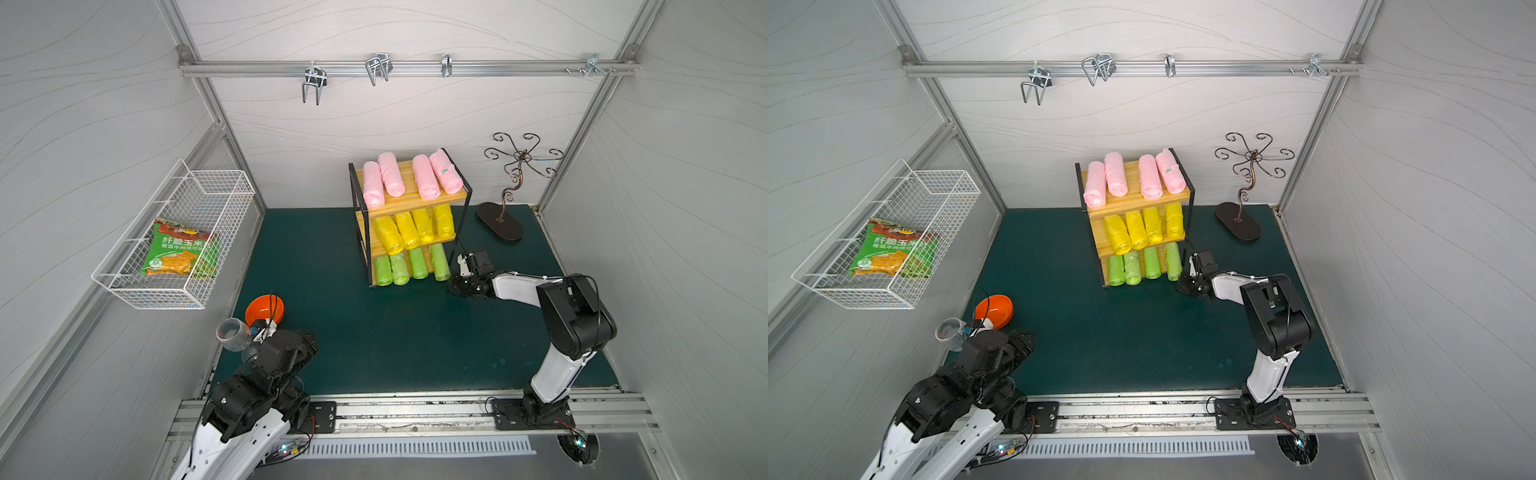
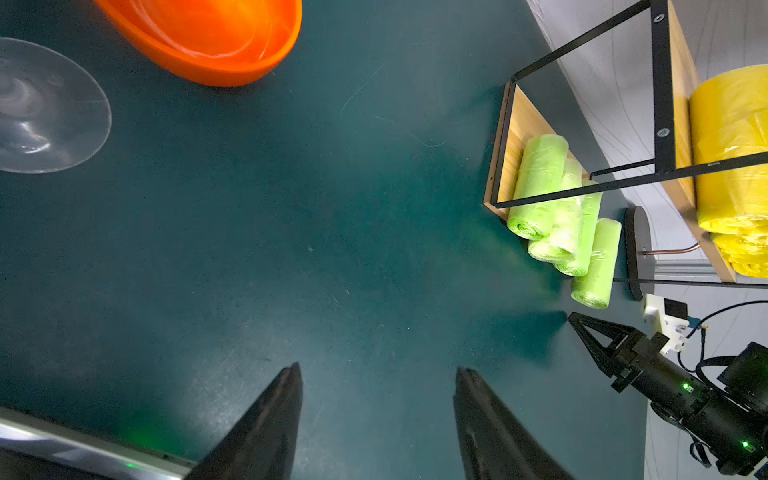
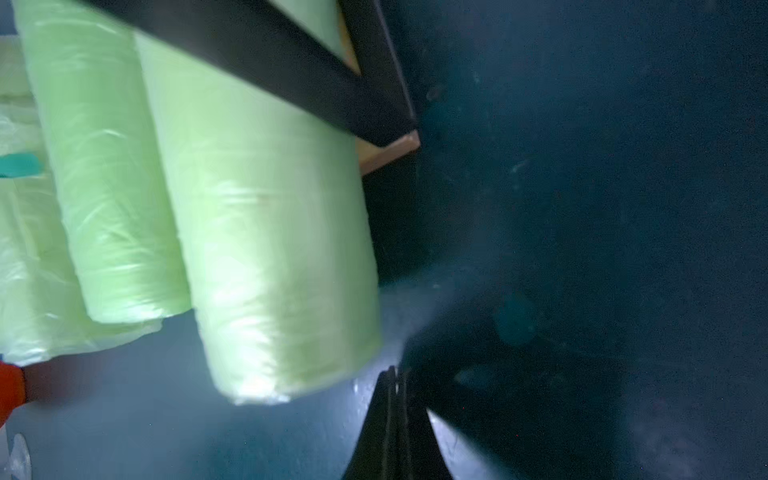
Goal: Sort the rolls of trash bags by color and place them on the shelf
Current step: Place the roll of trash bags on the shelf.
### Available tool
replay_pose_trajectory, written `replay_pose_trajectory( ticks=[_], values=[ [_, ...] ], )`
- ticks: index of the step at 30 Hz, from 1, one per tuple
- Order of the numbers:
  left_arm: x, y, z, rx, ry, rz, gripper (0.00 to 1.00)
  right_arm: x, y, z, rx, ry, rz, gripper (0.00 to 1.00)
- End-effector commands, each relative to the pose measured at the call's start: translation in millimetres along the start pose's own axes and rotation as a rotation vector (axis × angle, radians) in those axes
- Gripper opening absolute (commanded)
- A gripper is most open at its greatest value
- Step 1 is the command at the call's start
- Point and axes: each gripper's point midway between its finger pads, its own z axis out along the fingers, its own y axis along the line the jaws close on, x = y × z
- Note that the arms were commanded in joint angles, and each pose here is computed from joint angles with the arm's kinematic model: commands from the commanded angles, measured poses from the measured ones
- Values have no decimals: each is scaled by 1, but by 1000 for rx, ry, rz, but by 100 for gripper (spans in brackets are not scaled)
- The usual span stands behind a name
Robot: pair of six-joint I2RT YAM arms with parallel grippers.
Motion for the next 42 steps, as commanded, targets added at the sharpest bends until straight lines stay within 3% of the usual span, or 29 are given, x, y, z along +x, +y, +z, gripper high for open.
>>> replay_pose_trajectory(
  ticks=[1,12,32,42],
  values=[
    [-4,-5,-2,24,-18,-3,63,-12,6,2,-36,-10,14,0],
    [-3,-5,-1,21,-14,-1,63,-16,6,8,-73,4,64,0],
    [-3,-6,0,16,-11,3,63,-56,12,16,-118,-40,74,0],
    [-4,-6,0,17,-14,2,63,-41,10,18,-138,-1,114,0]
  ],
)
